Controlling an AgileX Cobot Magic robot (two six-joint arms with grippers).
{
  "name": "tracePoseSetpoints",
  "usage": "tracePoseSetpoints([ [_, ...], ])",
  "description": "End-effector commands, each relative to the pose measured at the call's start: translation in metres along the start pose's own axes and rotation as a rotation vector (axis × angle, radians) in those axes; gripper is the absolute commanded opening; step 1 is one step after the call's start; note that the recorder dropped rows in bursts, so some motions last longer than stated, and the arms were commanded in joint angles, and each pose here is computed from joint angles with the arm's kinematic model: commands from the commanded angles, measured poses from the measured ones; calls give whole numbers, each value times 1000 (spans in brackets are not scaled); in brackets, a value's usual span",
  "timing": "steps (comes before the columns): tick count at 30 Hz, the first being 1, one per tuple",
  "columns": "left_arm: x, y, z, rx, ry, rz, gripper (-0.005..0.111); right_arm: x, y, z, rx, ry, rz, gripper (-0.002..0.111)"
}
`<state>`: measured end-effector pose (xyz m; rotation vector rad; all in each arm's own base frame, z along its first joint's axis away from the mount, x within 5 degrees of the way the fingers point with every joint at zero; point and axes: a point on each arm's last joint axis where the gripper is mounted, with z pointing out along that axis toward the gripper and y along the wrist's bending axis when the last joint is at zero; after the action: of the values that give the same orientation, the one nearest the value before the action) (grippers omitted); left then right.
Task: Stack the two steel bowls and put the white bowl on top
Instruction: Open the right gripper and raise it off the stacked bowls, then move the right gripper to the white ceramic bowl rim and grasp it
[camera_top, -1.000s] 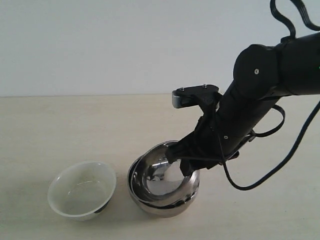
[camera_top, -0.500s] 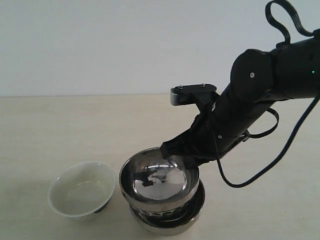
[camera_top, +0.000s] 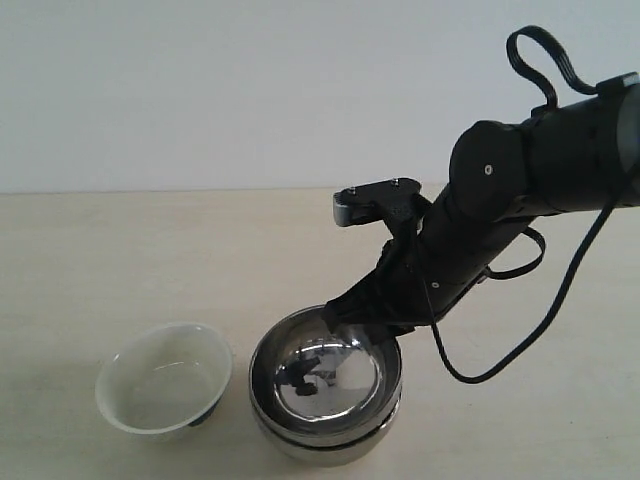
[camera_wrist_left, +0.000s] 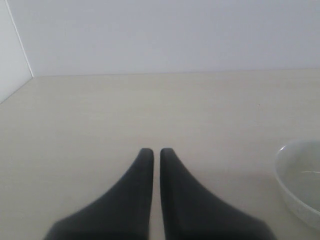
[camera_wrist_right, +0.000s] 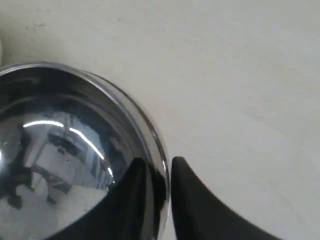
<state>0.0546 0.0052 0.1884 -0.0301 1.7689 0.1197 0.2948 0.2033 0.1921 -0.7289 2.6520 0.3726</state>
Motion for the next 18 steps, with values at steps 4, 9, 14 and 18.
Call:
tracePoseSetpoints([
  [4, 0, 0, 0, 0, -6, -14, 4, -3, 1, -2, 1, -26, -13, 45],
  [9, 0, 0, 0, 0, -6, -14, 4, -19, 5, -23, -3, -117, -23, 34],
  [14, 0, 0, 0, 0, -6, -14, 4, -23, 11, -38, -22, -167, -24, 0],
  [18, 0, 0, 0, 0, -6, -14, 4, -22, 29, -40, -45, -180, -119, 0],
])
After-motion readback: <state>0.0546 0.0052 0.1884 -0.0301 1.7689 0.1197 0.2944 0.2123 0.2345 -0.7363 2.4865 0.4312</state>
